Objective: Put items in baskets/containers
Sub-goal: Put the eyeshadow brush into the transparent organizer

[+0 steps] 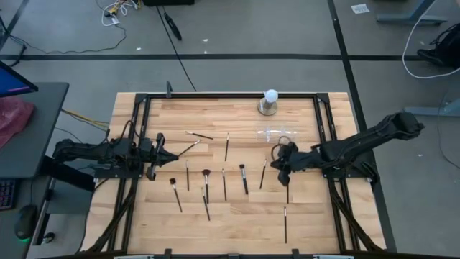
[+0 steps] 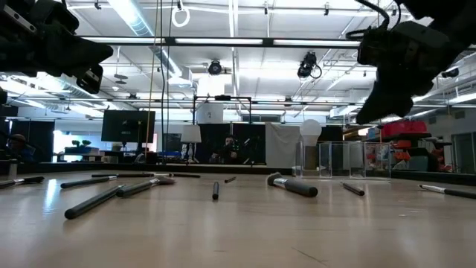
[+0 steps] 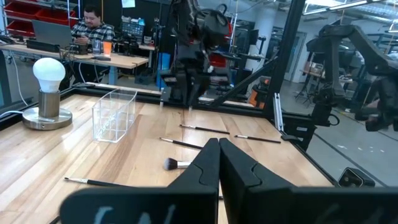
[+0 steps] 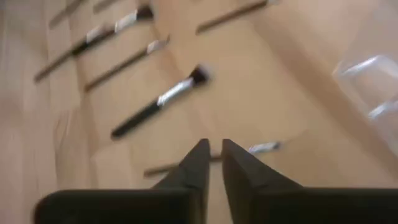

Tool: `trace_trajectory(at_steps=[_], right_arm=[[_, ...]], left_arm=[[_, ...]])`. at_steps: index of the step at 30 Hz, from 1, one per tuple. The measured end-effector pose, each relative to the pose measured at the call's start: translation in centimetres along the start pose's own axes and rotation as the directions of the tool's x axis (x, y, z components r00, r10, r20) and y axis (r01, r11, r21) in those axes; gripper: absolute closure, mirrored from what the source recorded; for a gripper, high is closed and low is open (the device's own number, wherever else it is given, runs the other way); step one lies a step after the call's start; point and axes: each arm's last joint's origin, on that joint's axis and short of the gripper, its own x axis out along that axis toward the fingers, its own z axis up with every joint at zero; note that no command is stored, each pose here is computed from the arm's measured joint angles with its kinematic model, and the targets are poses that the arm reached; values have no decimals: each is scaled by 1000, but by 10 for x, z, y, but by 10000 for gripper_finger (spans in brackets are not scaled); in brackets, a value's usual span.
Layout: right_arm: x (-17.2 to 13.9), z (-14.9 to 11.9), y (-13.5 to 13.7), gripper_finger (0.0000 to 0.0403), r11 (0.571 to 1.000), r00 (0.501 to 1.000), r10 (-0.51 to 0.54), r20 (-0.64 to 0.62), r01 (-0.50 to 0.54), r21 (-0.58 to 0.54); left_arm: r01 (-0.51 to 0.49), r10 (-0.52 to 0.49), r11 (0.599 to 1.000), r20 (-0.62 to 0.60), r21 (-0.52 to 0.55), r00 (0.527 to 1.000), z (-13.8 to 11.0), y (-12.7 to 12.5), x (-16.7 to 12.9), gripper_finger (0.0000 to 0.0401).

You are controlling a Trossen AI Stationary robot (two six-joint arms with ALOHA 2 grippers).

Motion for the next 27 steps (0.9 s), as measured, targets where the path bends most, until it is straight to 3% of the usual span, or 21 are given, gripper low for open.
trace_trajectory(at_steps=[7, 15, 22, 27], right_arm=[[27, -1, 6, 228, 997, 997, 69, 16, -70, 42], [46, 5, 29, 115, 999, 999, 32, -31, -31, 32], [62, 17, 58, 116, 970, 965, -237, -114, 241, 24], [73, 11, 64, 135, 879, 904, -408, -126, 426, 215]], left_arm=[[0, 0, 1000, 0, 0, 1000, 0, 0, 0, 398], [0, 0, 1000, 0, 0, 1000, 0, 0, 0, 398], [0, 0, 1000, 0, 0, 1000, 0, 0, 0, 398], [0, 0, 1000, 0, 0, 1000, 0, 0, 0, 398]])
